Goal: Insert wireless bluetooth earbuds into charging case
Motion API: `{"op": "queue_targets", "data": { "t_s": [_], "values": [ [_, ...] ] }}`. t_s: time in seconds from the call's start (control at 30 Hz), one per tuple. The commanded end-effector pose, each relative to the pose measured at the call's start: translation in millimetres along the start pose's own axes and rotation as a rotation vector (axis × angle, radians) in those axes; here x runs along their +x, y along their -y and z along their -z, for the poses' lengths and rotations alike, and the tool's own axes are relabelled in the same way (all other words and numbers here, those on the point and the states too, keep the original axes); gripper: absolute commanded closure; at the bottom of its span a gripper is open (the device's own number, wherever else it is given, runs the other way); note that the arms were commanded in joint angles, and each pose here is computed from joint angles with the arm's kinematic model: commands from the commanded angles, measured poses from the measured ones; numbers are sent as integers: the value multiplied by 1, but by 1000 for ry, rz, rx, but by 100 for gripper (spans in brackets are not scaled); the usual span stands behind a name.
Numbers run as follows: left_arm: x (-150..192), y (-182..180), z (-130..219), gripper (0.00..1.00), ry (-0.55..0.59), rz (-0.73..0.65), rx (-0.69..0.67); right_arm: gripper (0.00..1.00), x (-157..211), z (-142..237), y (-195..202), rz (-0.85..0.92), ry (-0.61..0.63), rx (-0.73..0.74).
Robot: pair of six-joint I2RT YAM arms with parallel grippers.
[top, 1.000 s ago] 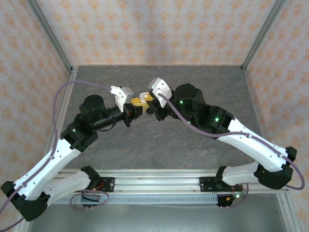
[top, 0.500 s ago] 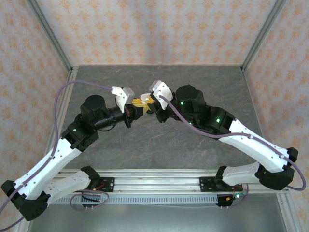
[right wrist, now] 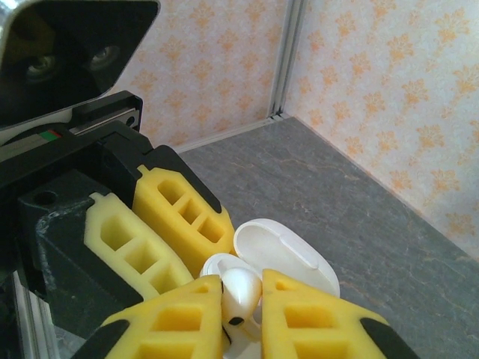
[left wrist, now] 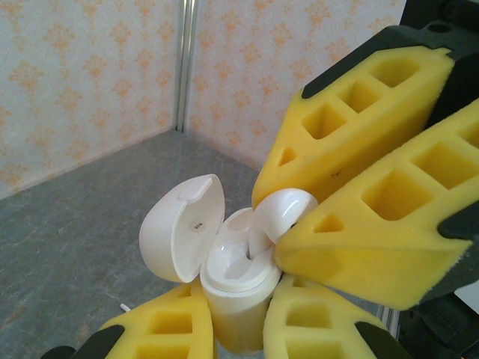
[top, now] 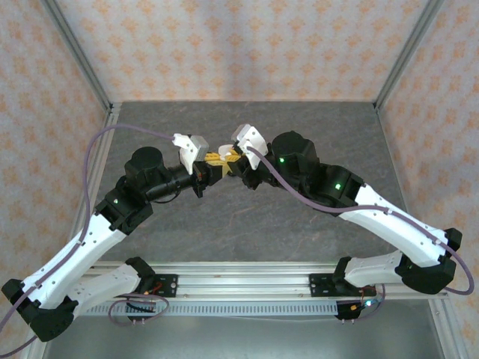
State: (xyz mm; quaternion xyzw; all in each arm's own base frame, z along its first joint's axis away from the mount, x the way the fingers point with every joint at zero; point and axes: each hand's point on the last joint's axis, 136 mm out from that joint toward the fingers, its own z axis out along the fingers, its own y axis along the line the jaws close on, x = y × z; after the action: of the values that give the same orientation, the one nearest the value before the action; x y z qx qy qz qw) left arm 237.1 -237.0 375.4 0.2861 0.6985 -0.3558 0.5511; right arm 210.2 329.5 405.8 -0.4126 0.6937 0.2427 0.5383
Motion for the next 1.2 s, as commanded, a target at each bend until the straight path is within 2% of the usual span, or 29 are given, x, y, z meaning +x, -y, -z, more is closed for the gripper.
{"op": "queue_targets", "data": {
  "t_s": [0.0, 0.33, 0.47, 0.8, 1.17],
  "values": [
    [-12, -4, -1, 100, 45, -7, -20, 79, 10, 2, -12, -17, -31, -47],
    [-12, -5, -3, 100, 47, -1, -23, 62, 2, 3, -3, -49, -20, 2],
    [-11, -5, -3, 100, 46, -2, -24, 58, -1, 3, -1, -61, -21, 9],
    [-9, -5, -3, 100, 43, 4, -22, 50, -11, 7, 7, -102, -11, 52],
    [-7, -6, -4, 100, 40, 10, -25, 47, -24, 12, 10, -152, 3, 62]
  ]
}}
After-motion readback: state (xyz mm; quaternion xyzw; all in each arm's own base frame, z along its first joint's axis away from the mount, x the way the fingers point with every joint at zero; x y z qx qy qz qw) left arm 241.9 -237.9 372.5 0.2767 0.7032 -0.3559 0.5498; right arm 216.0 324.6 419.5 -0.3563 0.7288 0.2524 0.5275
